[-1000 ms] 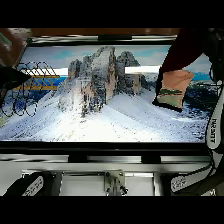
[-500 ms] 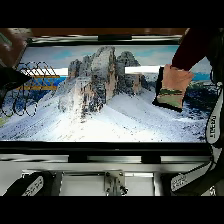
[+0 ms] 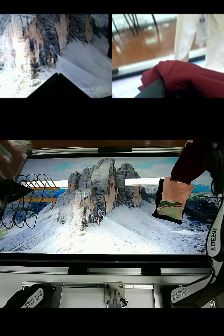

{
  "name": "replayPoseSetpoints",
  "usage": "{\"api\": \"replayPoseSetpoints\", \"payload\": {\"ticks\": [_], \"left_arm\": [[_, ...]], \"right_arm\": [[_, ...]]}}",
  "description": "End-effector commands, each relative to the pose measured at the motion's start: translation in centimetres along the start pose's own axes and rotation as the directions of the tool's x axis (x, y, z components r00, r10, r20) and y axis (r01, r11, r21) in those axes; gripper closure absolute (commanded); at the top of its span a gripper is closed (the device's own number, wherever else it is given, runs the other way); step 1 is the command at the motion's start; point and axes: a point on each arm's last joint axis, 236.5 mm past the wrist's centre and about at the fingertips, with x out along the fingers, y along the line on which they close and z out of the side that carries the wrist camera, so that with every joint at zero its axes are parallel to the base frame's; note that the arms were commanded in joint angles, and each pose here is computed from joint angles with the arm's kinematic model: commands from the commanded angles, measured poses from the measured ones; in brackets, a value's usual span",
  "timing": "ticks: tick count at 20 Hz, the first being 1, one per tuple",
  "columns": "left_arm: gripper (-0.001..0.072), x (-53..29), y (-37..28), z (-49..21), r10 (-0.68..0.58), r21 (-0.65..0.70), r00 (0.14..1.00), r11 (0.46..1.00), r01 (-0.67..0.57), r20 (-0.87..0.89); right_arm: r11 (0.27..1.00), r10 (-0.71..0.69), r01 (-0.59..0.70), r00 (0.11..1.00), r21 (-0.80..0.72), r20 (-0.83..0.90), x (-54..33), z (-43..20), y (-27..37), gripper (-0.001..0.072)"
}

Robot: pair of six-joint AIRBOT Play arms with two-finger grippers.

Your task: Fold the shirts.

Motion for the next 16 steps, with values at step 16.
{"api": "replayPoseSetpoints", "payload": {"ticks": [16], "left_arm": [[0.0672,0.1,0.0,-0.1,0.000,0.030,1.000,1.000,0.000,-0.004]], "right_arm": [[0.986,0.070,0.134,0.208,0.099,-0.976,-19.2,-22.7,3.2,0.0641]]}}
